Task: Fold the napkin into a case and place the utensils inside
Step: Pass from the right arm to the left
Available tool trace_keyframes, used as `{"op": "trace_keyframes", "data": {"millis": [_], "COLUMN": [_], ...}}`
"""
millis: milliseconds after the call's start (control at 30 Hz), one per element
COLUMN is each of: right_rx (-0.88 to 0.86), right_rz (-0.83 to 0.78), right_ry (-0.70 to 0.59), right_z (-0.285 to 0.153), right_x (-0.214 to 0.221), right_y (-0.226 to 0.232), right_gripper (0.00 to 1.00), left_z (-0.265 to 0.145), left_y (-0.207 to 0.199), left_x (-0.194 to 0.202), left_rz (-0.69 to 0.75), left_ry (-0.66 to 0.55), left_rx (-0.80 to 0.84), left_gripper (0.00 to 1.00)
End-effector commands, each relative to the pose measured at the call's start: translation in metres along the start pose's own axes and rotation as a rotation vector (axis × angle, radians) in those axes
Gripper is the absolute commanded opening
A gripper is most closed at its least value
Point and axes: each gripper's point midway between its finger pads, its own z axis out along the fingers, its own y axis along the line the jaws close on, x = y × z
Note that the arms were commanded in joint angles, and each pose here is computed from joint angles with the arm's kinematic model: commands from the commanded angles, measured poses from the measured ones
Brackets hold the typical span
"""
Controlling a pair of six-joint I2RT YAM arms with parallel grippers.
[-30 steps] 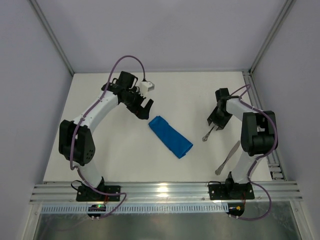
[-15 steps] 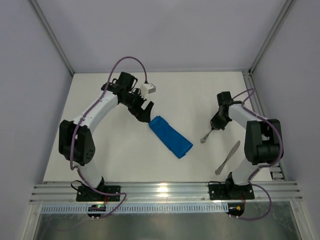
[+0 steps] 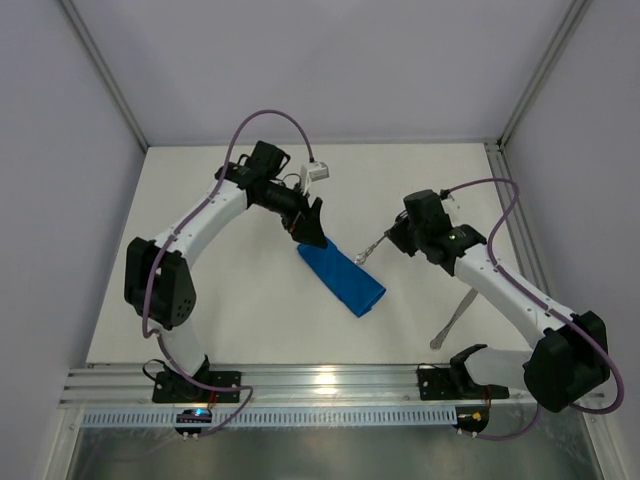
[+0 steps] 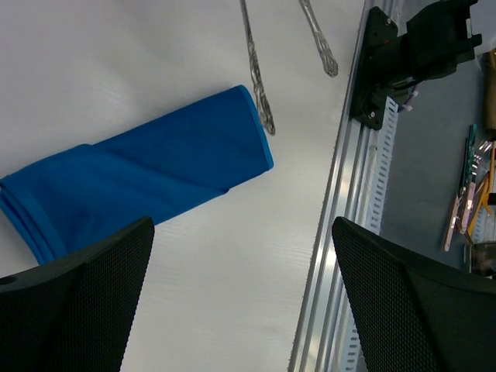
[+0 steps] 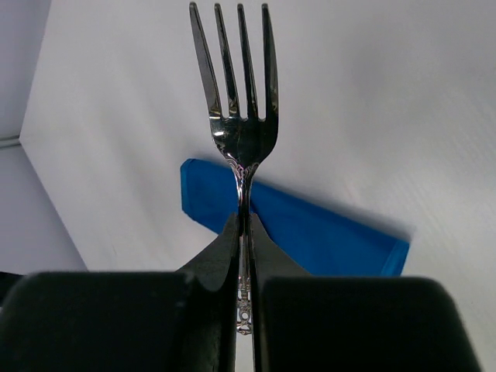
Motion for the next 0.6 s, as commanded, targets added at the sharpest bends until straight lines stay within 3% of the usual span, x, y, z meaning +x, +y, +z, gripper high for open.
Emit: {"op": "trace_keyframes", "data": {"millis": [0,267,367,433,567], "right_rx": [-0.133,-0.228,-0.242,-0.244,-0.263], "right_rz": [0.1,0.106,0.107,0.109,0.114], "right_ry": [-0.071,-0.042,-0.032,-0.026,-0.019], "right_z": [-0.013,-0.027,-0.027,-0.027,-0.028], "right_x": [-0.008,0.008,0.013,0.015,0.018], "right_y": [0.049,0.081,0.084,0.084,0.088], "right_gripper": [0.04,0.04,0.04,0.04,0.04], "left_z": [0.011,0.042,0.05,0.052,0.056], "left_y": [-0.022,-0.02,-0.019,-0.017,-0.016], "left_x": [-0.029,-0.02,-0.015,-0.016,-0.014], "left_rz": [0.051,0.055,0.072,0.075,0.08], "left_ry": [-0.069,-0.03,-0.009,-0.006,0.008], "left_rx": [0.075,0.049,0.041,0.033,0.035], "left_gripper": [0.99,0.99,0.88,0.76,0.65]}}
